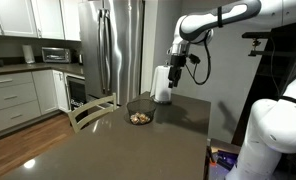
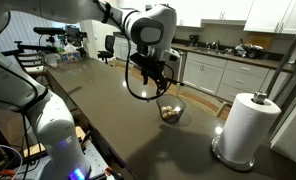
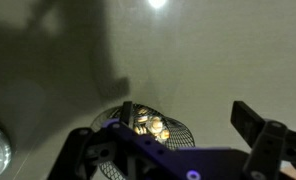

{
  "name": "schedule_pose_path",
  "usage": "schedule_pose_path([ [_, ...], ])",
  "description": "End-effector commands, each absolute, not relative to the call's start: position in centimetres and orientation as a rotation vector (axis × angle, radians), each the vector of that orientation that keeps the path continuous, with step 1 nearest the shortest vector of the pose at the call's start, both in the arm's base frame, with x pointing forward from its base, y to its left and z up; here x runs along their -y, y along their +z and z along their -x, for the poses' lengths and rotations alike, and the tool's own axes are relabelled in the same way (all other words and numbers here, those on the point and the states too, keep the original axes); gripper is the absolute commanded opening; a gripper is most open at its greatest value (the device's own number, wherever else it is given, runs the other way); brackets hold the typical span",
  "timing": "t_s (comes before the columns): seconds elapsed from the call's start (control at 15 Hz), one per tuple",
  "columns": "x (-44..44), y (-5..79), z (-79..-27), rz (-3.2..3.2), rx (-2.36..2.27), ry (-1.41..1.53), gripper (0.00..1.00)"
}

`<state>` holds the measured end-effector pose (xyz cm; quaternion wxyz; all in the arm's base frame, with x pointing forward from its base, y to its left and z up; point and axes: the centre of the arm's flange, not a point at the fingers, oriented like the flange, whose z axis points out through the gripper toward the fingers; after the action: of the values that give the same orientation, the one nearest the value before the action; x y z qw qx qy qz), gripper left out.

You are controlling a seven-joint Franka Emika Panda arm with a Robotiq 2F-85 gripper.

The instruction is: Remove a packet from the basket and put it on the table

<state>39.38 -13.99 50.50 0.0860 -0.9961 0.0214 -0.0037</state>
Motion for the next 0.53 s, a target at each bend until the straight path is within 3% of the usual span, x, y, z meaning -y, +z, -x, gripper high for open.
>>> schedule_pose_path([
  [0.0, 12.6, 49.8, -42.3, 2.97, -0.071, -0.046, 1.0],
  [0.47, 10.6, 48.6, -48.5, 3.028, -0.068, -0.114, 1.0],
])
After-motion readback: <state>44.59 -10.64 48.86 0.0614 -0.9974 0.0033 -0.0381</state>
